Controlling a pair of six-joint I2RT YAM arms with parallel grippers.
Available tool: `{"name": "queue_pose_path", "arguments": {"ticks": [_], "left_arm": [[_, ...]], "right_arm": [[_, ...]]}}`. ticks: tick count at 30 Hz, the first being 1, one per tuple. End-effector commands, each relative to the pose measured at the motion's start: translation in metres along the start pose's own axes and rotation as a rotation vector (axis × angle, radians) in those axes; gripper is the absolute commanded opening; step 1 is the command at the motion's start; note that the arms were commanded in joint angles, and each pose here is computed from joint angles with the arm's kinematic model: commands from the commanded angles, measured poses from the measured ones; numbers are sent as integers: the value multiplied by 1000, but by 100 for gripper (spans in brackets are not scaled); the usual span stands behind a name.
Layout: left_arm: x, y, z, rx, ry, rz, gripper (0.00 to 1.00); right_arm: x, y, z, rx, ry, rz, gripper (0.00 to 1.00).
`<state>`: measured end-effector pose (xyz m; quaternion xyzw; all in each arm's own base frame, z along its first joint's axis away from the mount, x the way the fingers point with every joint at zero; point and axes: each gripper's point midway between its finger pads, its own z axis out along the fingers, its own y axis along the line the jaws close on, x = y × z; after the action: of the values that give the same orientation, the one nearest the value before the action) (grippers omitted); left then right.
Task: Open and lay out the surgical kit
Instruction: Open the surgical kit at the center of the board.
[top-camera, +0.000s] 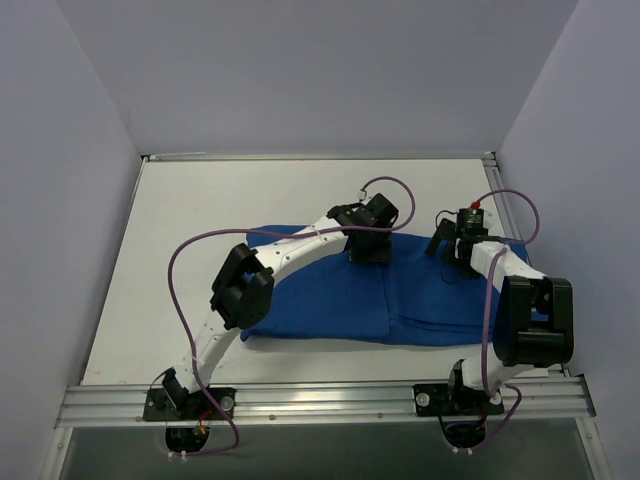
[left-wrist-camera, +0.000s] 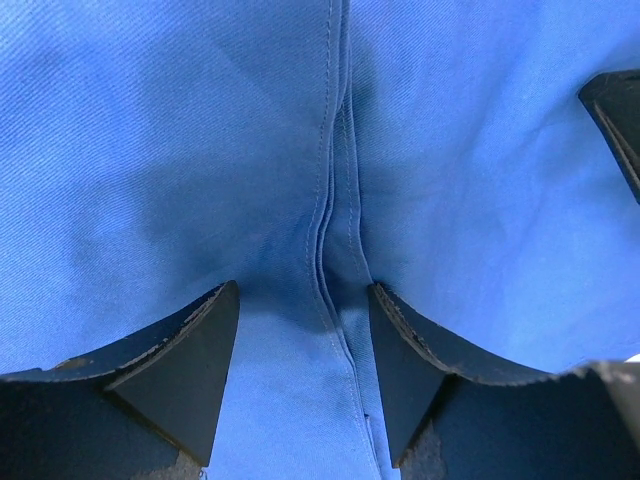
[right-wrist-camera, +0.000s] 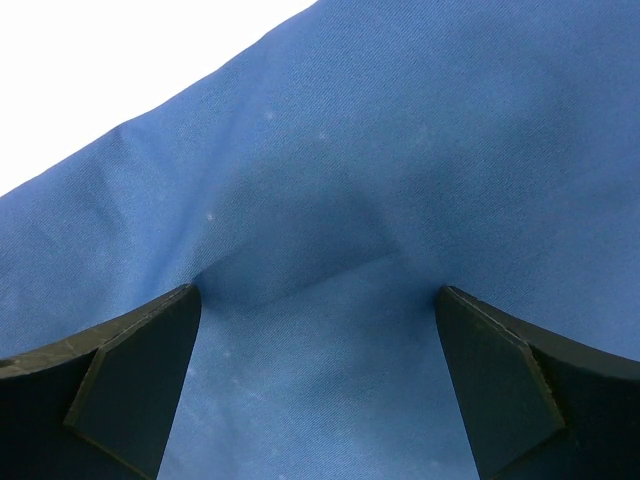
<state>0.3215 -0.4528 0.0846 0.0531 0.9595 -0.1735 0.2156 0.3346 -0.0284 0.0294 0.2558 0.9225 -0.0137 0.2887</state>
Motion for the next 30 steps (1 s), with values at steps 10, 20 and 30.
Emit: {"name": "queue_pose_path", "arguments": {"ticks": [10, 20, 30], "left_arm": [[-42, -38, -6, 127, -122, -29, 44], [-32, -9, -11, -47, -124, 16, 40], [-23, 11, -10, -194, -122, 65, 56]], "right_arm": [[-13, 6, -11, -13, -45, -13, 99], [-12, 7, -10, -13, -44, -16, 99], [-11, 9, -11, -17, -45, -19, 99]]}}
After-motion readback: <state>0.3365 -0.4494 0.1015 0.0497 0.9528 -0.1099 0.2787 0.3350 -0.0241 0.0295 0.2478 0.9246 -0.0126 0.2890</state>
